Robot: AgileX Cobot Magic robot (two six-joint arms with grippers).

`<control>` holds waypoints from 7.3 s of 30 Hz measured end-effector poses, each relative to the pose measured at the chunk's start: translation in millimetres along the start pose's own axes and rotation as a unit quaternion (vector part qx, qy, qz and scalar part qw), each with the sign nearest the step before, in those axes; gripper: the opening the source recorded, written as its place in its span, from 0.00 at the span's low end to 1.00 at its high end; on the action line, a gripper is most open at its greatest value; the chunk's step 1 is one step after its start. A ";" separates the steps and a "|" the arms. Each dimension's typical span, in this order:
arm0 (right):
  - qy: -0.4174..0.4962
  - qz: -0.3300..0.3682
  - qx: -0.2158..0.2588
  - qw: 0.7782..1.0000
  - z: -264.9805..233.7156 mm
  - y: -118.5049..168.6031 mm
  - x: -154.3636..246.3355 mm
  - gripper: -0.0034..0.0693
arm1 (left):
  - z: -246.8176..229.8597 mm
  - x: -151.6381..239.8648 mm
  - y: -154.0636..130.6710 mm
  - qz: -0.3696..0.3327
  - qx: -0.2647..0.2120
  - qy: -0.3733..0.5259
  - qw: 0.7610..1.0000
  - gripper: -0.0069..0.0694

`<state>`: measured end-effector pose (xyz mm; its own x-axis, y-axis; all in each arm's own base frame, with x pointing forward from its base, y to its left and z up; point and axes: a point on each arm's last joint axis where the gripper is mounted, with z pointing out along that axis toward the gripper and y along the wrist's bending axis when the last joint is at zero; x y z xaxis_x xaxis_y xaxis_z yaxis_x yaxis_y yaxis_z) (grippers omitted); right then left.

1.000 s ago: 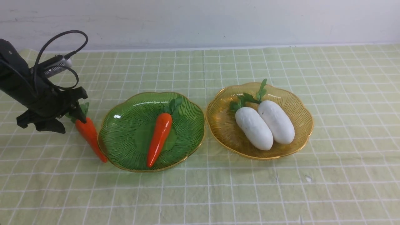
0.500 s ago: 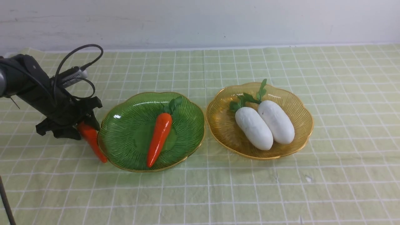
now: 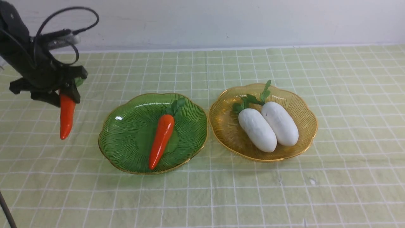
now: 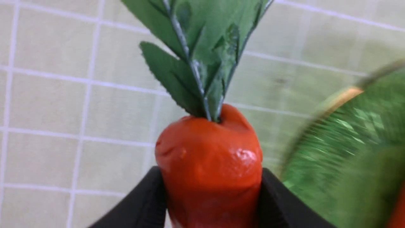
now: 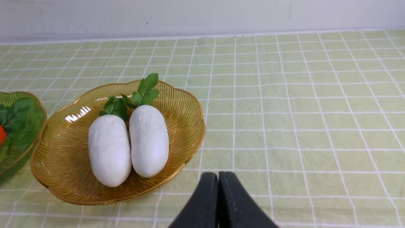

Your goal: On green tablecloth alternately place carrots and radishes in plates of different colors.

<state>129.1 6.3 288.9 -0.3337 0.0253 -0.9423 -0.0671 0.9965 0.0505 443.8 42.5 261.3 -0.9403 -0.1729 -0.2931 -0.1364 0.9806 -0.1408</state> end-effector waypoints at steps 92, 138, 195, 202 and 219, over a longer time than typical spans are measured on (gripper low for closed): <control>-0.217 -0.086 0.062 0.970 -46.3 -6.3 93.0 0.03 | -119.6 35.6 -143.0 0.180 0.192 -0.082 0.961 0.08; -0.063 -0.081 0.030 0.994 -34.1 -3.7 127.1 0.03 | -264.1 198.7 -84.3 0.224 0.126 -0.211 0.943 0.08; -0.060 -0.042 0.028 0.997 -34.2 -3.7 127.6 0.03 | -275.6 351.2 -26.5 0.234 0.081 -0.306 0.919 0.08; -0.060 -0.042 0.028 0.997 -34.2 -3.7 127.6 0.03 | -222.6 389.5 -12.6 0.185 0.130 -0.491 0.841 0.08; -0.060 -0.042 0.028 0.997 -34.2 -3.7 127.6 0.03 | -122.8 386.9 4.8 0.106 0.122 -0.640 0.751 0.08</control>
<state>54.6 3.1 179.9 -0.2144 -0.0514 -0.9754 -0.0366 0.9983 -0.0446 41.1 -8.3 263.3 0.1577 -0.1158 -0.9807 0.1831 0.9793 -0.0862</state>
